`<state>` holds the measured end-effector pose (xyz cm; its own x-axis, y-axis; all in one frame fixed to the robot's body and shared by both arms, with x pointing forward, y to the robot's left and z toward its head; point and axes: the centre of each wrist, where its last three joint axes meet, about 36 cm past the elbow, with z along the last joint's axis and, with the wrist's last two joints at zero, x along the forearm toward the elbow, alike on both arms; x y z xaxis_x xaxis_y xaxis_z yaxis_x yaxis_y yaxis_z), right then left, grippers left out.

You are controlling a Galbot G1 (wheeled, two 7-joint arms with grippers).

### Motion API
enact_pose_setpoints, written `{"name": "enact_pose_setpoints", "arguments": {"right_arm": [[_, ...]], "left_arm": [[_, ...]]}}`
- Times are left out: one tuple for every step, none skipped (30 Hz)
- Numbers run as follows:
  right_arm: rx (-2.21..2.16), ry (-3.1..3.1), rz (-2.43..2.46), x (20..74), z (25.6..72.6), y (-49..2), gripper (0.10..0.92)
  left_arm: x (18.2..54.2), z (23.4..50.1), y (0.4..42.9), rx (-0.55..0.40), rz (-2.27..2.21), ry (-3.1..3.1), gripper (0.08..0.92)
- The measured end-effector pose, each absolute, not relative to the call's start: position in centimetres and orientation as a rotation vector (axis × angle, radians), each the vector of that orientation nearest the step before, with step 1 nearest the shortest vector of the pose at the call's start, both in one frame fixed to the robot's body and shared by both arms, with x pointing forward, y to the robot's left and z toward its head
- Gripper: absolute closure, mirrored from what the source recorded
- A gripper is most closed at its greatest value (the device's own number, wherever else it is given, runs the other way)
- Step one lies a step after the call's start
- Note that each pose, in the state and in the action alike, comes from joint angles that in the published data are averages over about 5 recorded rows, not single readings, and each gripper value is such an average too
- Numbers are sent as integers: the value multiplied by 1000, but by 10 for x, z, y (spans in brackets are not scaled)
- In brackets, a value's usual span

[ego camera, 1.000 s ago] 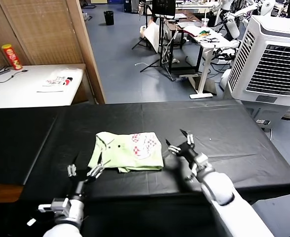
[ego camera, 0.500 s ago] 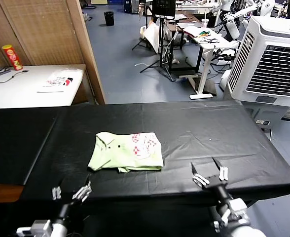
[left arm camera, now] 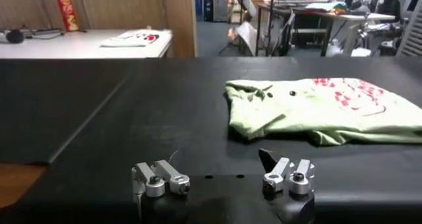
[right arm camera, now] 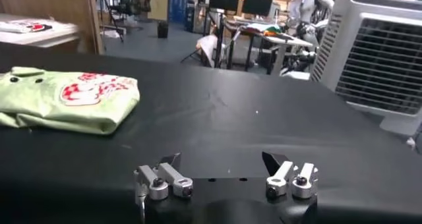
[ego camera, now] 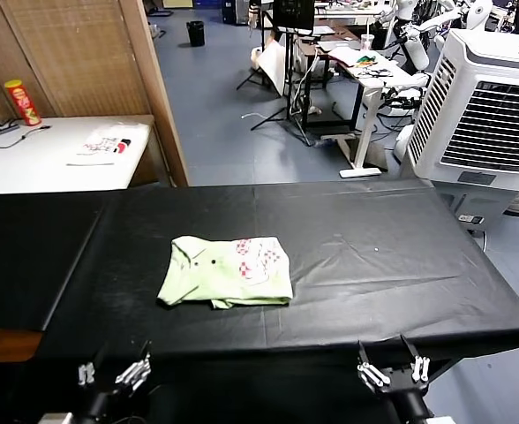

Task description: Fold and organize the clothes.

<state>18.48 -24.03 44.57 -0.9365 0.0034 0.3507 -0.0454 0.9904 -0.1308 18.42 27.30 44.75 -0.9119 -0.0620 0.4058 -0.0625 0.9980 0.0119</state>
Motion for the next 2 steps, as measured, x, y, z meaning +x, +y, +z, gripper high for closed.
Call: {"name": "enact_pose_setpoints", "arguments": {"right_arm": [[30, -2776, 193, 184, 446, -240, 224], [29, -2774, 193, 184, 446, -240, 224]], "left_arm": [[184, 448, 273, 87, 2, -2722, 201], [184, 449, 273, 86, 2, -2722, 201]]}}
